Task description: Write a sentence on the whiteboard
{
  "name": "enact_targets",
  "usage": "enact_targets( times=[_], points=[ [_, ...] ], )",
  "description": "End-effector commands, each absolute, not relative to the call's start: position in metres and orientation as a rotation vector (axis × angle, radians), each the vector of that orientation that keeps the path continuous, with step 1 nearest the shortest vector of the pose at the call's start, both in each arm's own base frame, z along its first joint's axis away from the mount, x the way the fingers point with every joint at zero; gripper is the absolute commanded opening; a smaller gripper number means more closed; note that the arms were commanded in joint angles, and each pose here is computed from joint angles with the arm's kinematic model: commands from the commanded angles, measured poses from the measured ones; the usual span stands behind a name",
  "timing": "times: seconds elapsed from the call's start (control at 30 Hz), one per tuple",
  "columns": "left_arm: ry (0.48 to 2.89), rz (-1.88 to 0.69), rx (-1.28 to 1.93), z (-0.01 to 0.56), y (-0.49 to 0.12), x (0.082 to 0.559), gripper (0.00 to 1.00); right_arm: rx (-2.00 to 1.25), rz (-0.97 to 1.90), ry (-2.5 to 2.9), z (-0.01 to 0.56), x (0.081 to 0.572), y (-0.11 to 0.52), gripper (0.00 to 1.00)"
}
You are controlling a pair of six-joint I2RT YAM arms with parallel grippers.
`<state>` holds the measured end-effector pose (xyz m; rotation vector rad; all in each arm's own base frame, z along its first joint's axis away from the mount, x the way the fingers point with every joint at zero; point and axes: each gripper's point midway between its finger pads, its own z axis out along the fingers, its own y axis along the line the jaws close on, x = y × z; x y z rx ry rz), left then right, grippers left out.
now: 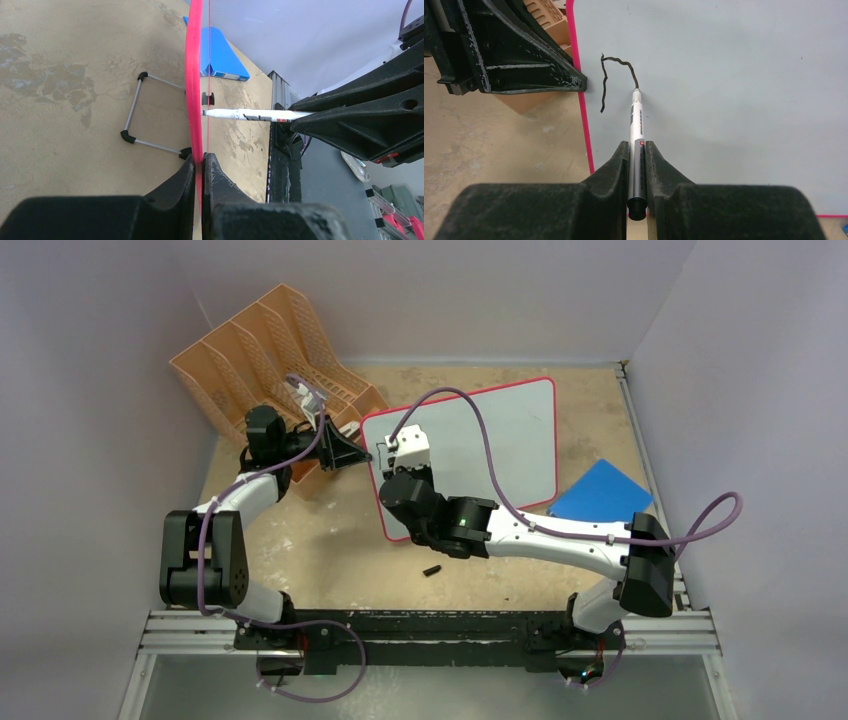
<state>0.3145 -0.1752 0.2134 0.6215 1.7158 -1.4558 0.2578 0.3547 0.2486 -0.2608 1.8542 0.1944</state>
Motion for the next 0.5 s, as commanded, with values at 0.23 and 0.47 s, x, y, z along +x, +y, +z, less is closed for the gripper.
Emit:
enact_targets(
  times=[0.23, 0.47],
  points=[
    [1.63, -1.432, 0.727, 0.2318, -0.1764, 0.306, 0.0, -0.24, 0.215, 1.86, 0.2541, 0.2549, 0.3492, 0.0],
    [1.631, -1.432, 0.725, 0.2321, -0.1766, 0.3061, 0.0, -0.252, 0.223, 1.865, 0.253, 0.2525, 0.353, 0.0]
  ],
)
